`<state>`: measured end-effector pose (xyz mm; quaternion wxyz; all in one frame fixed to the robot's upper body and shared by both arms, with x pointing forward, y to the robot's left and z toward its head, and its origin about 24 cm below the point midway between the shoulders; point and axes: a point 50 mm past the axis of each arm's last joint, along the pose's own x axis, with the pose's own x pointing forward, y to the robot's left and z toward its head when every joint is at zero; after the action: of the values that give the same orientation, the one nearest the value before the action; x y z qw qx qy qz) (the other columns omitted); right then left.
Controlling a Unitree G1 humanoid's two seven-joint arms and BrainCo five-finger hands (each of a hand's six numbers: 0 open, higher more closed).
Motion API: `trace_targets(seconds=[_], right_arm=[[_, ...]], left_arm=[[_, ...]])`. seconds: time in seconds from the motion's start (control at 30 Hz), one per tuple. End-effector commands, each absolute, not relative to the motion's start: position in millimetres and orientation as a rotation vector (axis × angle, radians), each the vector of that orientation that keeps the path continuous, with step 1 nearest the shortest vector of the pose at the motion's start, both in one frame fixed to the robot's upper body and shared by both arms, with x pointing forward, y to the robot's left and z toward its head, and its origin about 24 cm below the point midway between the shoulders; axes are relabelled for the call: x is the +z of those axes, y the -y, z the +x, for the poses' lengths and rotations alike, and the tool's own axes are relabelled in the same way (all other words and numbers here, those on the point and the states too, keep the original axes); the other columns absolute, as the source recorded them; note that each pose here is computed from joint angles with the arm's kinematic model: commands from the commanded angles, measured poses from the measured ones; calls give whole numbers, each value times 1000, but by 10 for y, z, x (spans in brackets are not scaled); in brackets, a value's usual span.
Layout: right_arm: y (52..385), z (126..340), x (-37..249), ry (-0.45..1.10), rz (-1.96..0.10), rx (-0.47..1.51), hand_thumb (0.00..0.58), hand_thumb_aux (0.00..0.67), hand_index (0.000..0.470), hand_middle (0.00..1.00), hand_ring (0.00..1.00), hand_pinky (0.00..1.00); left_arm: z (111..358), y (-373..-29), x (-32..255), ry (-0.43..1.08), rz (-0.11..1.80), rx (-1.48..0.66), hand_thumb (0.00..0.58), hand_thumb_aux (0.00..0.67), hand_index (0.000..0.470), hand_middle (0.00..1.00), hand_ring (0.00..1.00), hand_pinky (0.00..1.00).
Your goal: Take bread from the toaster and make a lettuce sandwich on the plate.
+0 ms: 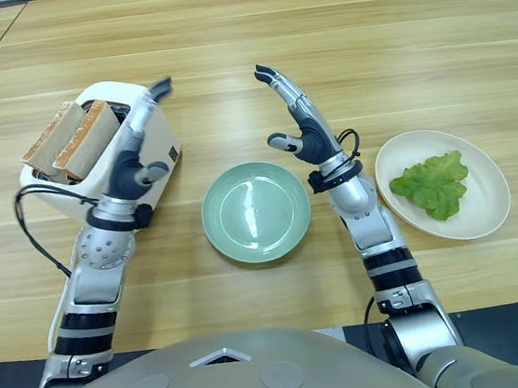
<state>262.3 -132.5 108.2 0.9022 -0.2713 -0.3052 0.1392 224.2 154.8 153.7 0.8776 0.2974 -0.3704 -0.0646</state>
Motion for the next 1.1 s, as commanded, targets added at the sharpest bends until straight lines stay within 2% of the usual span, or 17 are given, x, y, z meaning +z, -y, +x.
trace_targets(seconds=[0.03,0.17,0.23,0.33,0.4,0.53,0.57,0.6,0.63,0.67,0.7,0.73,0.77,0.8,1.1], right_arm=[[1282,2654,1079,634,-572,296,0,0,0,0,0,0],[1262,2654,1076,650,-594,302,0,0,0,0,0,0],[1260,2651,1071,656,-606,301,0,0,0,0,0,0],[1263,2648,1062,658,-614,298,0,0,0,0,0,0],[1265,2645,1061,660,-617,298,0,0,0,0,0,0],[1273,2630,1064,663,-623,295,0,0,0,0,0,0],[1271,2629,1064,663,-625,295,0,0,0,0,0,0],[1270,2627,1064,664,-626,295,0,0,0,0,0,0],[1266,2627,1065,665,-627,296,0,0,0,0,0,0],[1263,2627,1066,667,-629,297,0,0,0,0,0,0],[1260,2626,1067,668,-631,299,0,0,0,0,0,0],[1259,2625,1066,669,-632,300,0,0,0,0,0,0],[1258,2623,1065,670,-634,301,0,0,0,0,0,0],[1255,2621,1065,671,-636,303,0,0,0,0,0,0],[1240,2612,1069,677,-645,308,0,0,0,0,0,0]], left_arm=[[2279,-1869,2003,752,797,13,0,0,0,0,0,0],[2373,-2368,2114,518,996,150,0,0,0,0,0,0],[2465,-2591,1925,293,1131,110,0,0,0,0,0,0],[2466,-2844,1635,20,1198,43,0,0,0,0,0,0],[2431,-2987,1595,-69,1225,64,0,0,0,0,0,0],[2412,-3111,1594,-134,1252,98,0,0,0,0,0,0],[2415,-3127,1589,-143,1258,104,108,66,46,0,0,0],[2419,-3139,1583,-150,1260,107,187,118,83,0,0,0],[2423,-3153,1578,-155,1259,112,346,244,171,0,0,0],[2427,-3164,1569,-161,1254,116,432,331,232,0,0,0],[2431,-3171,1557,-167,1248,116,441,342,240,0,0,0],[2436,-3175,1536,-175,1248,112,494,413,289,0,0,0],[2441,-3169,1506,-183,1249,100,557,536,376,0,0,0],[2446,-3158,1481,-188,1251,88,580,670,470,0,0,0],[2435,-2988,1344,-186,1171,-60,580,670,470,0,0,0]])
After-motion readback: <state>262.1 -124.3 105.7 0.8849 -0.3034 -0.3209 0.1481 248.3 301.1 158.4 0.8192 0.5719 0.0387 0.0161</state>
